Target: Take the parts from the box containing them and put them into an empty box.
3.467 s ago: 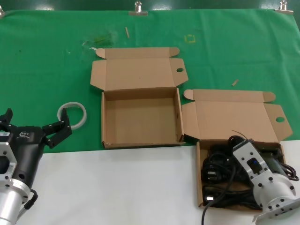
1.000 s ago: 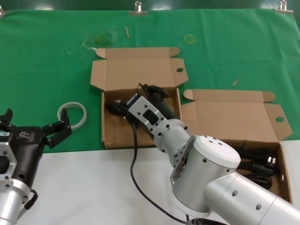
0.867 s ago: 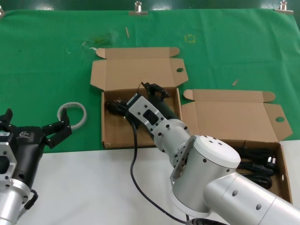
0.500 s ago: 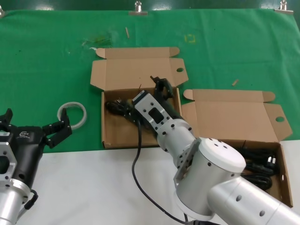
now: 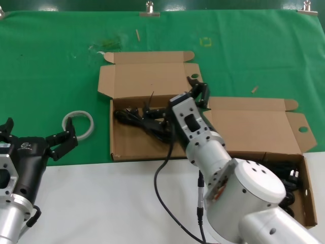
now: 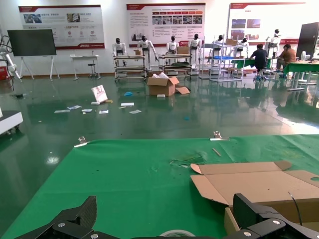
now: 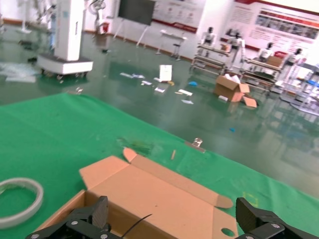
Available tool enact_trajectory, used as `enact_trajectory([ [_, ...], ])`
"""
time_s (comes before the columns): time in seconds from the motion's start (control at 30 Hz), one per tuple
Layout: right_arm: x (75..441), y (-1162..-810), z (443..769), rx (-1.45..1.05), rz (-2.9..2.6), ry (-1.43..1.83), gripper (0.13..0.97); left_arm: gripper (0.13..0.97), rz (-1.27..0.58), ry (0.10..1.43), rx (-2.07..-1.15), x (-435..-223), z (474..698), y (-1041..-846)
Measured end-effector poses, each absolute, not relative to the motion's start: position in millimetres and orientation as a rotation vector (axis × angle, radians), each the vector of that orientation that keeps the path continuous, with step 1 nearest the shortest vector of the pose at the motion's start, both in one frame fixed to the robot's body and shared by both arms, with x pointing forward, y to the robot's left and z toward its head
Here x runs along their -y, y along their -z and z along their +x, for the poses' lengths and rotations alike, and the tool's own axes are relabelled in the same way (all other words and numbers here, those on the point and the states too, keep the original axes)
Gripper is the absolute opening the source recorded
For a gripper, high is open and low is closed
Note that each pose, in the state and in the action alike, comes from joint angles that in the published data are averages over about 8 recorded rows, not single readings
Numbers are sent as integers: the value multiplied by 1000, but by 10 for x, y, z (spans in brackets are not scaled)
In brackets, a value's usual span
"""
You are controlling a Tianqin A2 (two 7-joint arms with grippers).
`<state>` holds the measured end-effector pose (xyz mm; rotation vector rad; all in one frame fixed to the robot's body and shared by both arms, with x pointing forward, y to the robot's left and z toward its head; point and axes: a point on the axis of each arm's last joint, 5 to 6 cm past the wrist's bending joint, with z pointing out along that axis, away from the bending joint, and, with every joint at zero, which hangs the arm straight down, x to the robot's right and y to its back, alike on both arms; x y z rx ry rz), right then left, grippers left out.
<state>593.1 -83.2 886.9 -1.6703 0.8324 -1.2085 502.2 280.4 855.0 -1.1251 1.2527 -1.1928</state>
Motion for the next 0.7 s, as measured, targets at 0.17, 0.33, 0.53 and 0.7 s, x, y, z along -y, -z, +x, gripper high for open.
enact_trajectory([
  [0.17,941,-8849,5891,-881,-1595,1194,870,965,-1125,1193,-1253,-2804,5022,-8550],
  [0.33,1058,-8824,5845,-925,-1526,1181,933,965,-1125,1193,-1253,-2804,5022,-8550],
  [0.53,1207,-8790,5783,-971,-1449,1168,953,965,-1125,1193,-1253,-2804,5022,-8550],
  [0.7,1338,-8757,5725,-1006,-1392,1159,966,965,-1125,1193,-1253,-2804,5022,-8550],
])
